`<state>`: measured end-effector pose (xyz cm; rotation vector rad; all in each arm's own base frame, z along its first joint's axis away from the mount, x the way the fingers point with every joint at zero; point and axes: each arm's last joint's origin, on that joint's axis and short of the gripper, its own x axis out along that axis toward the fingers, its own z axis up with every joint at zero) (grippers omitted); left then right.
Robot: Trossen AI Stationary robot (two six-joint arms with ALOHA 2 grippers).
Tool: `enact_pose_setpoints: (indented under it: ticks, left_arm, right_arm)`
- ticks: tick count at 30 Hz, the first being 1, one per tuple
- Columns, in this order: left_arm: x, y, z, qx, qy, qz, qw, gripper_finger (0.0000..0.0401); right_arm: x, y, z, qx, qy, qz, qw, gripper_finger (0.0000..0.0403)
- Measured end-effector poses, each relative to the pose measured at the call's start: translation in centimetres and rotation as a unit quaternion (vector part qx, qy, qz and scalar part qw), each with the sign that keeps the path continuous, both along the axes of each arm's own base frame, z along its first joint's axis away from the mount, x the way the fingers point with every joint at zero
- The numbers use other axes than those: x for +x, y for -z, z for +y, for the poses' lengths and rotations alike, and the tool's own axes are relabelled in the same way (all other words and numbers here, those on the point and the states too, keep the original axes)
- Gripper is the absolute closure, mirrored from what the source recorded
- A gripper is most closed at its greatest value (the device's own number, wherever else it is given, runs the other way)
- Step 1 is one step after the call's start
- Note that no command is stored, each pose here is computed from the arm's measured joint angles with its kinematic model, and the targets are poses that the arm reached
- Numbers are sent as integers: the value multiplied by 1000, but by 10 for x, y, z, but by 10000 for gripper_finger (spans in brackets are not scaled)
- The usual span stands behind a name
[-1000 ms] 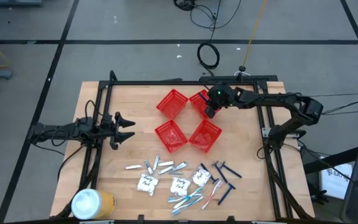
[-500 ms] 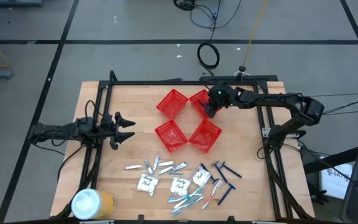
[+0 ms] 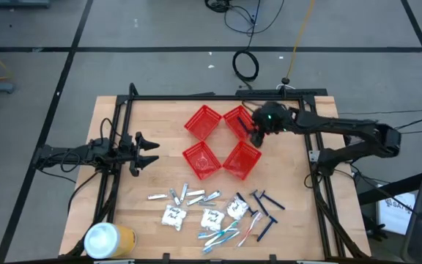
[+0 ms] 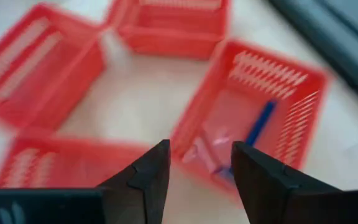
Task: Pick & Place Travel size toiletries
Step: Put the blue razor into the top right red bin
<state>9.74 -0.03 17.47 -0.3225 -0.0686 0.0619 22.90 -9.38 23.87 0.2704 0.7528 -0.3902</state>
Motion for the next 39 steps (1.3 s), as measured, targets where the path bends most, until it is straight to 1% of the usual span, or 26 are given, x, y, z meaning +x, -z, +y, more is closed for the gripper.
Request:
enact_pose_setpoints:
  ticks: [5, 8, 11, 13, 16, 19, 22, 26, 33, 37, 39]
  left_arm:
    - [0, 0, 0, 0, 0, 0, 1000, 130]
    - [0, 0, 0, 0, 0, 0, 1000, 130]
    - [0, 0, 0, 0, 0, 0, 1000, 130]
    - [0, 0, 0, 0, 0, 0, 1000, 130]
    - [0, 0, 0, 0, 0, 0, 1000, 130]
    - [0, 0, 0, 0, 0, 0, 1000, 130]
    - [0, 0, 0, 0, 0, 0, 1000, 130]
    - [0, 0, 0, 0, 0, 0, 1000, 130]
    - [0, 0, 0, 0, 0, 0, 1000, 130]
    - [0, 0, 0, 0, 0, 0, 1000, 130]
    - [0, 0, 0, 0, 0, 0, 1000, 130]
  right_arm:
    - [-17, -11, 49, 57, -27, 29, 998, 247]
    - [-30, -11, 78, 93, -16, 74, 993, 248]
    - [-44, -7, 106, 133, -8, 130, 982, 248]
    - [-51, -2, 124, 144, -6, 165, 976, 248]
    - [-56, 4, 148, 141, -9, 196, 970, 248]
    - [-56, 12, 171, 148, -17, 213, 966, 248]
    - [-54, 23, 193, 150, -28, 227, 962, 248]
    - [-48, 43, 217, 139, -42, 250, 957, 248]
    - [-44, 75, 237, 97, -47, 308, 945, 248]
    - [-44, 85, 242, 92, -39, 318, 943, 248]
    - [-43, 86, 245, 100, -34, 314, 944, 248]
